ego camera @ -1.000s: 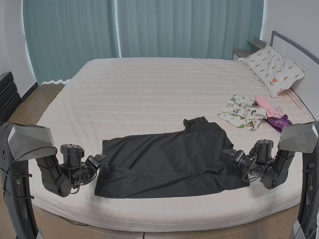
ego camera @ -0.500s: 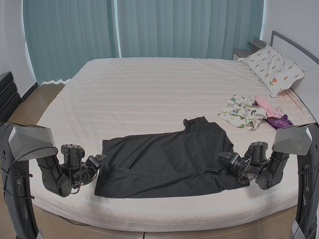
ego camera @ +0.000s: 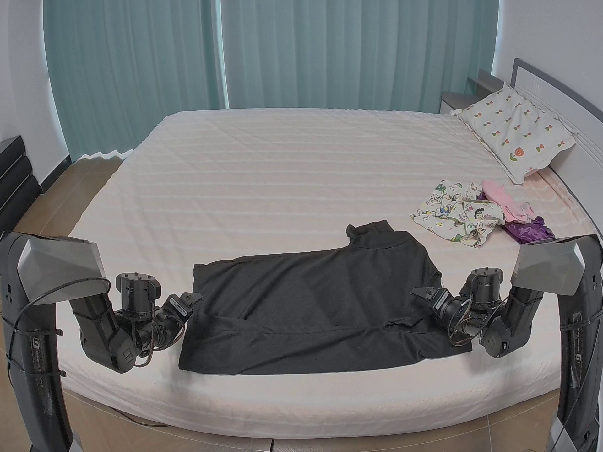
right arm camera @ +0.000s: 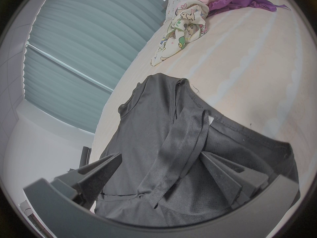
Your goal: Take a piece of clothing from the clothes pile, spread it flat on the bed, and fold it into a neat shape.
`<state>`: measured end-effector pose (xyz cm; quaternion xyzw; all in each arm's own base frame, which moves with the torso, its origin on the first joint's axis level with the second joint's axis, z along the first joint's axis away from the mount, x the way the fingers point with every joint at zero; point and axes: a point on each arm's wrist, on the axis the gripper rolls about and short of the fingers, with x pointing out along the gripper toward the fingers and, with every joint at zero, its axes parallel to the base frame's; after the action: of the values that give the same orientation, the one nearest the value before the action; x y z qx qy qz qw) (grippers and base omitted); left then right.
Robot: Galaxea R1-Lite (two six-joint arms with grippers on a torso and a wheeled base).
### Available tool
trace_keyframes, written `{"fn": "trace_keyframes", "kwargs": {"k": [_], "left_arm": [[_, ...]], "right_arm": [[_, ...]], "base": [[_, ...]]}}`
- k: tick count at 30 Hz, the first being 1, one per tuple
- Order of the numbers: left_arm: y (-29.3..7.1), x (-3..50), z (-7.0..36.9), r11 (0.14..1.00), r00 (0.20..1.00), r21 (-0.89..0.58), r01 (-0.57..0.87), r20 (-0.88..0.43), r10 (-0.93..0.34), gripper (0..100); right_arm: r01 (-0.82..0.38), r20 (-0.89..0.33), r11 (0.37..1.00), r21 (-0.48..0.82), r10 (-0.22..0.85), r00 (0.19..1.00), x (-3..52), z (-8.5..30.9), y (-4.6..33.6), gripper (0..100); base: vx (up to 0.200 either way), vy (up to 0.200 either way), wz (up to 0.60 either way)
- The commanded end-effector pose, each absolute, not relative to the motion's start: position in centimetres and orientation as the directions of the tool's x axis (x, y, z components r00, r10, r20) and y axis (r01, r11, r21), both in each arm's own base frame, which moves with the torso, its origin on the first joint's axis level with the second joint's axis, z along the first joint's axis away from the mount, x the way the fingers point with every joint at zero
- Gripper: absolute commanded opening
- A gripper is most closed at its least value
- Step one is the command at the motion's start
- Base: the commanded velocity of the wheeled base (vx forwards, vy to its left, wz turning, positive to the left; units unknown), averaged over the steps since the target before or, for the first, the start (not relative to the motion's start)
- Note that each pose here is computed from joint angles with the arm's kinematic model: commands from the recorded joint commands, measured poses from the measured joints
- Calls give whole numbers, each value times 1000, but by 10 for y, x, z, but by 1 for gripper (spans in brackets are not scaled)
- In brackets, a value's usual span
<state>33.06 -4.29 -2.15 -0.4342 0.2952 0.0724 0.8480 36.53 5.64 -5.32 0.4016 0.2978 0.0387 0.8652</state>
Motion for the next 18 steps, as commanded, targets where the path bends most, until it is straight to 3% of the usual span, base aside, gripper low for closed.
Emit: {"fn": "trace_keyframes", "kwargs": {"k": [1,3,4,18], "left_arm": [[-43,331,-22,612,816,-694,-379,-563,-134,100],[-43,331,-22,612,816,-694,-379,-563,-134,100],[-43,331,-22,612,816,-694,-379,-563,-134,100],[-43,331,-22,612,816,-695,-378,-562,-134,100]], "right_arm": [[178,-493,677,715,307,814,367,-56,56,100],[180,-497,679,712,306,812,369,-56,57,100],[179,-497,681,710,305,812,369,-56,57,0],[210,-507,695,688,253,824,367,-54,56,0]], "base": [[0,0,0],[0,0,0],[0,0,0],[0,0,0]]}}
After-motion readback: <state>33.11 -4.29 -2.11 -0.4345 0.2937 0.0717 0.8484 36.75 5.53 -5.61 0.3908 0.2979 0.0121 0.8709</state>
